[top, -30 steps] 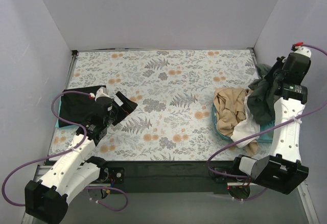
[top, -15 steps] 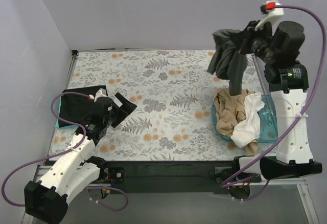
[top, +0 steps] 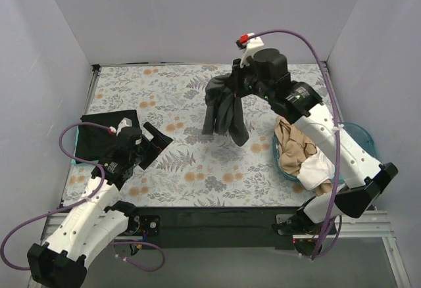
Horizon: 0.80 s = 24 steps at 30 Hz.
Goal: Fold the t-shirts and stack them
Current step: Move the tshirt to the center of the board
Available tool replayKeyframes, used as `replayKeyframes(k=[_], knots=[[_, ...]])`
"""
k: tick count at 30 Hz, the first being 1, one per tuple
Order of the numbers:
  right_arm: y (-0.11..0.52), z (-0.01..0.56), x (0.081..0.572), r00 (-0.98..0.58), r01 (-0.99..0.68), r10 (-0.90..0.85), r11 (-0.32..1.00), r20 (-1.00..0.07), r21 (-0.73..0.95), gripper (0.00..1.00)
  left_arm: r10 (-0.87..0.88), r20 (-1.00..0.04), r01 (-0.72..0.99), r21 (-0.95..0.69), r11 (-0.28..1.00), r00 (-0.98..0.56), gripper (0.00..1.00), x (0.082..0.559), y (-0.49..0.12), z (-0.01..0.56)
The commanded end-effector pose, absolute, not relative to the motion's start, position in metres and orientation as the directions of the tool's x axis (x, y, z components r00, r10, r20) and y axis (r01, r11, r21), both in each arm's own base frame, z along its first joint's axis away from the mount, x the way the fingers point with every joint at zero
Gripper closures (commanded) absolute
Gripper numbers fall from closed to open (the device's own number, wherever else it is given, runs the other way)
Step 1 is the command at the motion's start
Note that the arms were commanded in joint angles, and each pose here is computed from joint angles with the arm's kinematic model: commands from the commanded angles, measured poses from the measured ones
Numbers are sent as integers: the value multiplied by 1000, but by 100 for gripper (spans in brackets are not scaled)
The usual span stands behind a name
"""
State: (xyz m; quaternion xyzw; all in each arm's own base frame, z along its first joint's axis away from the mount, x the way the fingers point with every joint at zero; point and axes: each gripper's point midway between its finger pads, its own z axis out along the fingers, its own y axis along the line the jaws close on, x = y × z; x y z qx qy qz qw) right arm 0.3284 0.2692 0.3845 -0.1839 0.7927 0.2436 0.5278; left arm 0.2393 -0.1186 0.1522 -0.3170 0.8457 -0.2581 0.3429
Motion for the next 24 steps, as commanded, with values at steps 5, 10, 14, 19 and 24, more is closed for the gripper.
replayKeyframes(k=[5,10,14,19,24], knots=[[314,320,357,-450,-398,22,890,-893,223,95,-731,-399,-369,-670,644,-553,3,225,-115,161],[342,270,387,-517,-400,-53,898,-854,186,88,-724,-390,-384,-653,653,-569,2,224,-115,152],[347,220,422,-597,-392,-91,900,-797,191,45,-710,-378,-381,-645,662,-594,2,226,-120,145],[330,217,417,-576,-412,-157,903,-802,119,11,-652,-366,-301,-667,682,-665,2,230,-140,138],[292,222,375,-575,-415,-179,905,-799,96,2,-594,-332,-271,-658,702,-732,2,230,-160,122]])
